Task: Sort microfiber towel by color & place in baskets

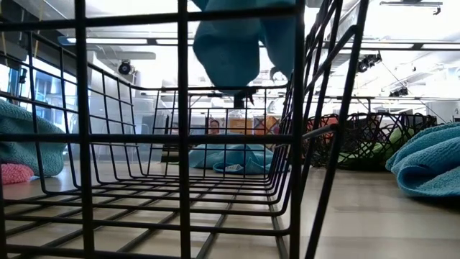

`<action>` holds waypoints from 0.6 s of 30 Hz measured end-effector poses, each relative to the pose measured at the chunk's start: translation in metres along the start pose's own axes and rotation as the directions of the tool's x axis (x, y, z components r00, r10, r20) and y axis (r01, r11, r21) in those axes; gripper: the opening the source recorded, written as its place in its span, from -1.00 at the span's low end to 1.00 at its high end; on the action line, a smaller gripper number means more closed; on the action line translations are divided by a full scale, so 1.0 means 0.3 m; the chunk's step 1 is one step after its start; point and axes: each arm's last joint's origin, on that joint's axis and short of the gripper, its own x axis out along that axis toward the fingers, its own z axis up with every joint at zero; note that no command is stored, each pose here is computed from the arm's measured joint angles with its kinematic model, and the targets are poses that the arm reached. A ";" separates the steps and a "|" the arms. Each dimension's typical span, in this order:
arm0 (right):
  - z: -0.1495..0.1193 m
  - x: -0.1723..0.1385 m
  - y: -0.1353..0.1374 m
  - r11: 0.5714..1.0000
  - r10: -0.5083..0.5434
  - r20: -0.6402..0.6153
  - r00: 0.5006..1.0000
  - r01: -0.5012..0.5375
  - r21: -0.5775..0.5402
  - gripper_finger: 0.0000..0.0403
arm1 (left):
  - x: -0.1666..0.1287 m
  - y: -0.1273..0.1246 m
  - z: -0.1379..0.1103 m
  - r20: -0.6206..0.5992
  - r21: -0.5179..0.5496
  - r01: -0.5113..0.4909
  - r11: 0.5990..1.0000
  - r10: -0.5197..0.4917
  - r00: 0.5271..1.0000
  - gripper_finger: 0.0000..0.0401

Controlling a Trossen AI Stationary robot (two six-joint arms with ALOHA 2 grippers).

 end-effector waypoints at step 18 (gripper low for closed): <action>-0.020 0.044 -0.011 1.000 0.023 0.078 0.997 -0.021 -0.022 -1.00 | 0.106 0.026 -0.061 0.050 -0.029 0.009 1.000 -0.008 0.999 0.27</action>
